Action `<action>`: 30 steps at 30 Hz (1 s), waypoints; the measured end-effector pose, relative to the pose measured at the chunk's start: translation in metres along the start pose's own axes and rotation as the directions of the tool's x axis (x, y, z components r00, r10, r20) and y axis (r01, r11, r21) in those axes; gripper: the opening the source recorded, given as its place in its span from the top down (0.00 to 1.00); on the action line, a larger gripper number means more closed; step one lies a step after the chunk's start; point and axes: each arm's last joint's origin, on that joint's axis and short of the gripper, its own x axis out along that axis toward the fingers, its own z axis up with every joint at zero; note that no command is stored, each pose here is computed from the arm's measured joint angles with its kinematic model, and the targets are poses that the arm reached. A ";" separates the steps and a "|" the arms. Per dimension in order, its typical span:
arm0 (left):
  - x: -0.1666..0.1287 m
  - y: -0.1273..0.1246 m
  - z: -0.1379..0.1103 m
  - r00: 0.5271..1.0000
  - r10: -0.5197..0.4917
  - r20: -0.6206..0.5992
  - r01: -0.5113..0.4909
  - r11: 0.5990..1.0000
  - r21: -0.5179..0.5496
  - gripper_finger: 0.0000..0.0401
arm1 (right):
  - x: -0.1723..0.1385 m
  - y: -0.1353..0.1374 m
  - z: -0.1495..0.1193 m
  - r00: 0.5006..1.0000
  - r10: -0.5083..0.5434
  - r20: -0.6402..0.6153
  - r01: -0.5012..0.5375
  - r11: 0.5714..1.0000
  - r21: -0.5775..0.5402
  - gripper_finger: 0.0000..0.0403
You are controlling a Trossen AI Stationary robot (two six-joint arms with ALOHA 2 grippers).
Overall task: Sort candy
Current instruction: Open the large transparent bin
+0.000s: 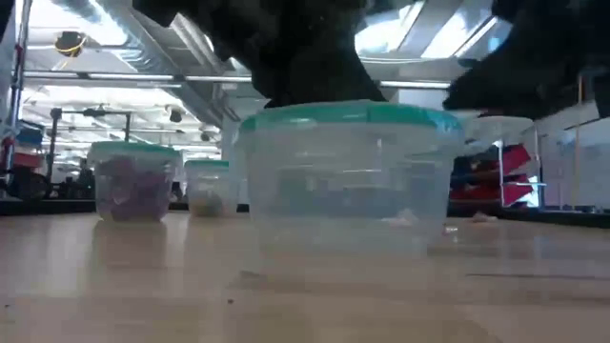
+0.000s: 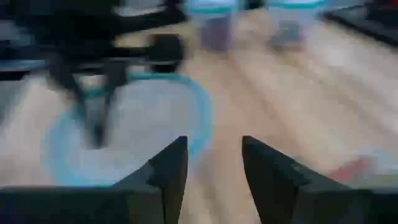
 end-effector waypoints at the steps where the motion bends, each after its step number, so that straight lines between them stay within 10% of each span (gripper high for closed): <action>1: -0.002 0.000 0.002 1.000 0.003 0.008 -0.003 1.000 0.002 1.00 | 0.000 0.007 0.002 0.996 0.091 -0.014 -0.091 0.996 0.008 0.65; 10: -0.027 -0.019 0.035 0.996 0.028 0.084 -0.037 0.994 0.103 1.00 | 0.043 0.059 -0.004 0.952 0.266 -0.154 -0.271 0.962 -0.013 0.65; 18: -0.033 -0.007 0.021 0.975 0.168 -0.144 -0.148 0.979 0.138 1.00 | 0.072 0.057 -0.017 0.952 -0.048 -0.304 0.020 0.995 -0.095 0.65; 25: -0.031 -0.016 0.018 0.985 0.096 -0.144 -0.083 0.992 0.093 1.00 | 0.041 0.034 -0.003 0.879 -0.397 -0.265 0.354 0.914 -0.196 0.65; 30: -0.030 -0.017 0.019 0.987 0.101 -0.123 -0.091 0.992 0.084 1.00 | 0.024 0.032 0.002 0.879 -0.364 -0.309 0.312 0.928 -0.204 0.65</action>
